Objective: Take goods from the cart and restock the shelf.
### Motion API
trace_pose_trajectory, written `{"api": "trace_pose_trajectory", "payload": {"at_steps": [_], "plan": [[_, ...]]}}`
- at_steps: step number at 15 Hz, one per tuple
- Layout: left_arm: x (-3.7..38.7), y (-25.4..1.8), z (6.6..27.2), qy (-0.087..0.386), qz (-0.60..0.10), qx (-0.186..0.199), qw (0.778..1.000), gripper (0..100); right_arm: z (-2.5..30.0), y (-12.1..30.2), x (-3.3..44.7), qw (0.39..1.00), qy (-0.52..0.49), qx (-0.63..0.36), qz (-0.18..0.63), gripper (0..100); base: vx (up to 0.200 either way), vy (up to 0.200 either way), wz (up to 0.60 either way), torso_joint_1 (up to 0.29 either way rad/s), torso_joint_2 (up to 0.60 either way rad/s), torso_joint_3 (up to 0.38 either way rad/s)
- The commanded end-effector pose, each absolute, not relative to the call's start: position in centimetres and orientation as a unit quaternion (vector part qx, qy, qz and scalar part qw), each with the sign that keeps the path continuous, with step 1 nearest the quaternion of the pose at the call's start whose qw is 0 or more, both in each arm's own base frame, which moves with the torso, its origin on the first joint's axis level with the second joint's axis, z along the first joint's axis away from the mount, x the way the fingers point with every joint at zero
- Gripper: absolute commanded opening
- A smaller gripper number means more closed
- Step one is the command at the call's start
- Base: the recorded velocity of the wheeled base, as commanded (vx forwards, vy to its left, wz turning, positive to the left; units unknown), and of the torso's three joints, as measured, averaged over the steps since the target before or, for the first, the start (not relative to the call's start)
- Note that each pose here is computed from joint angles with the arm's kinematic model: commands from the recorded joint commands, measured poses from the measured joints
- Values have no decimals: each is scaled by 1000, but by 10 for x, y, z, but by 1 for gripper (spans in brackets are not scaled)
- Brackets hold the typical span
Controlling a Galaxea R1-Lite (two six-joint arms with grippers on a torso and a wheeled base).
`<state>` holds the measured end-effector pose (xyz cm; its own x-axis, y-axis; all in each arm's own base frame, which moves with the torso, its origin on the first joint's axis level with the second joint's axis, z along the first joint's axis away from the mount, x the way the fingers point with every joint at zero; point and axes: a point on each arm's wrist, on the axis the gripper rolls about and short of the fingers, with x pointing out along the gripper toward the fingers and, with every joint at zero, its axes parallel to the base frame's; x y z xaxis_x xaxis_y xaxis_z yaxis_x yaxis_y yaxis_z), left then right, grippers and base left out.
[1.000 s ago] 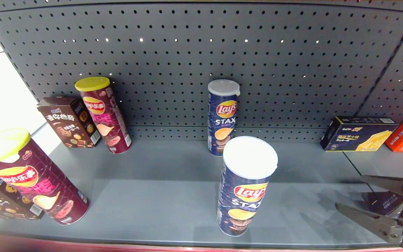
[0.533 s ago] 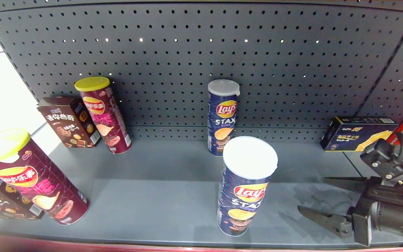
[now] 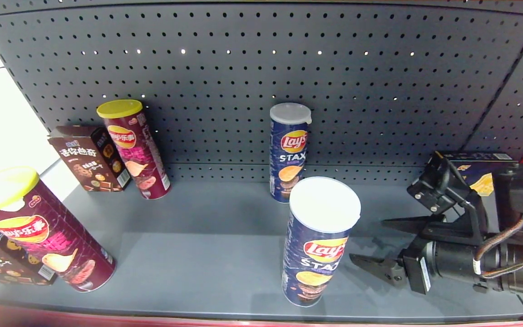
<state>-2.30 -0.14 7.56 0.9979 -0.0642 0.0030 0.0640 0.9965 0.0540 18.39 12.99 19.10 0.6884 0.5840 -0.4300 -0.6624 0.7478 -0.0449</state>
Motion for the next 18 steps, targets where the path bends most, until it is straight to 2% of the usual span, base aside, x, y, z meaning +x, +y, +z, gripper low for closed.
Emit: {"api": "trace_pose_trajectory", "payload": {"at_steps": [1,18], "plan": [[-23,-1,76,-2,-32,27,999,100,188,140,191,909,205,-104,346,100,0,0,0,0,0,0],[-23,-1,76,-2,-32,27,999,100,181,161,188,892,215,-116,381,100,0,0,0,0,0,0]]}}
